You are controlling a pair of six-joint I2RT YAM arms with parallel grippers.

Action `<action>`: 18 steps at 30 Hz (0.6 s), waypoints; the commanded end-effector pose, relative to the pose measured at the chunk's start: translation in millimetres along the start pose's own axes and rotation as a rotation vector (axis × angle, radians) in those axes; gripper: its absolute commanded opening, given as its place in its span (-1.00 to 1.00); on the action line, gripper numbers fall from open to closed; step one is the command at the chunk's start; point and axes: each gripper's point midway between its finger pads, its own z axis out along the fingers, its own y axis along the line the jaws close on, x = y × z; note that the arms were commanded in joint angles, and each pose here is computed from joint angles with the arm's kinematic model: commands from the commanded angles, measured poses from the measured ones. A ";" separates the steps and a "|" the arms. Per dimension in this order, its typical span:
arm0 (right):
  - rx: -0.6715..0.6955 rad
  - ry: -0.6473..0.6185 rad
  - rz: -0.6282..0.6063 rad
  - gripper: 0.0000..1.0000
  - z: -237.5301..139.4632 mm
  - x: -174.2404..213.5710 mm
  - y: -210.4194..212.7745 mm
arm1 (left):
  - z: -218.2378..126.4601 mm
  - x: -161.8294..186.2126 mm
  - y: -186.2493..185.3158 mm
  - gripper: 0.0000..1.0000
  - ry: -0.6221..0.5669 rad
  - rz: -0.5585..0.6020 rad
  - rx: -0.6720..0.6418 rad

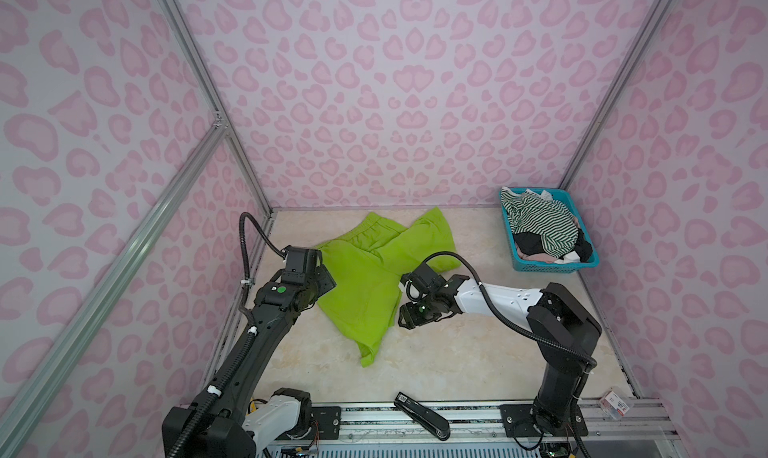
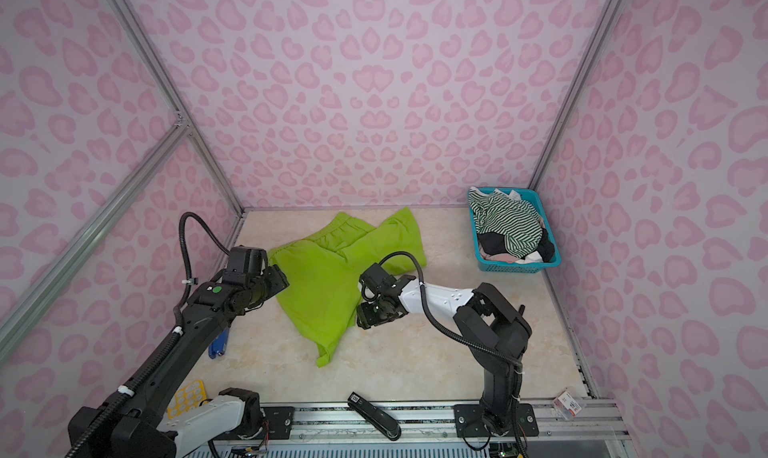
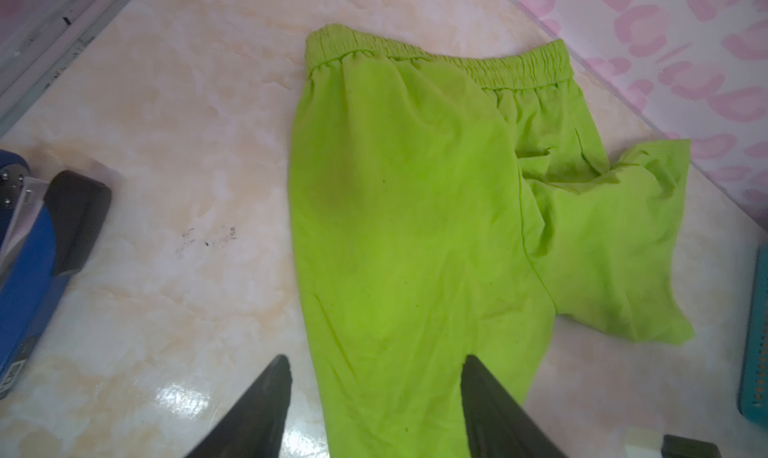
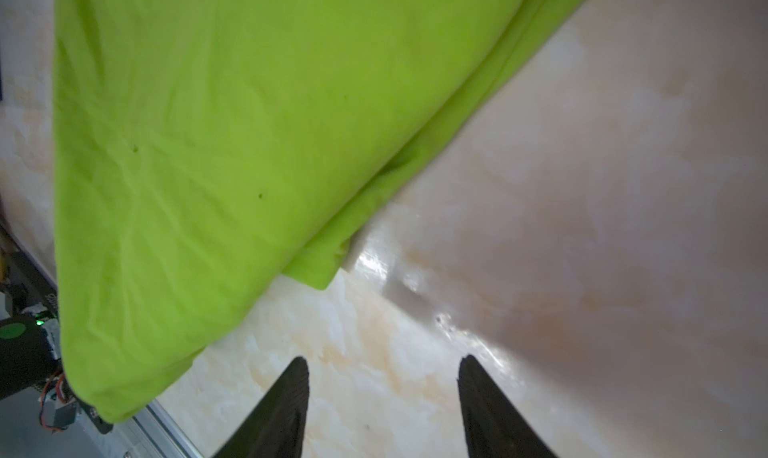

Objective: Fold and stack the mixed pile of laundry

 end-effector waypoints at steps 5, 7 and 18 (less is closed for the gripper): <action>-0.028 -0.011 0.055 0.13 33.3 -19.1 12.3 | -1.9 -8.3 7.0 0.34 -0.019 -0.005 0.018; -0.046 -0.010 0.058 0.11 38.7 -21.0 16.9 | -4.1 -10.7 13.2 0.34 -0.031 -0.014 0.005; 0.093 0.034 0.044 -0.88 37.8 -13.8 -3.5 | 0.3 -12.8 32.6 0.34 -0.024 -0.056 -0.021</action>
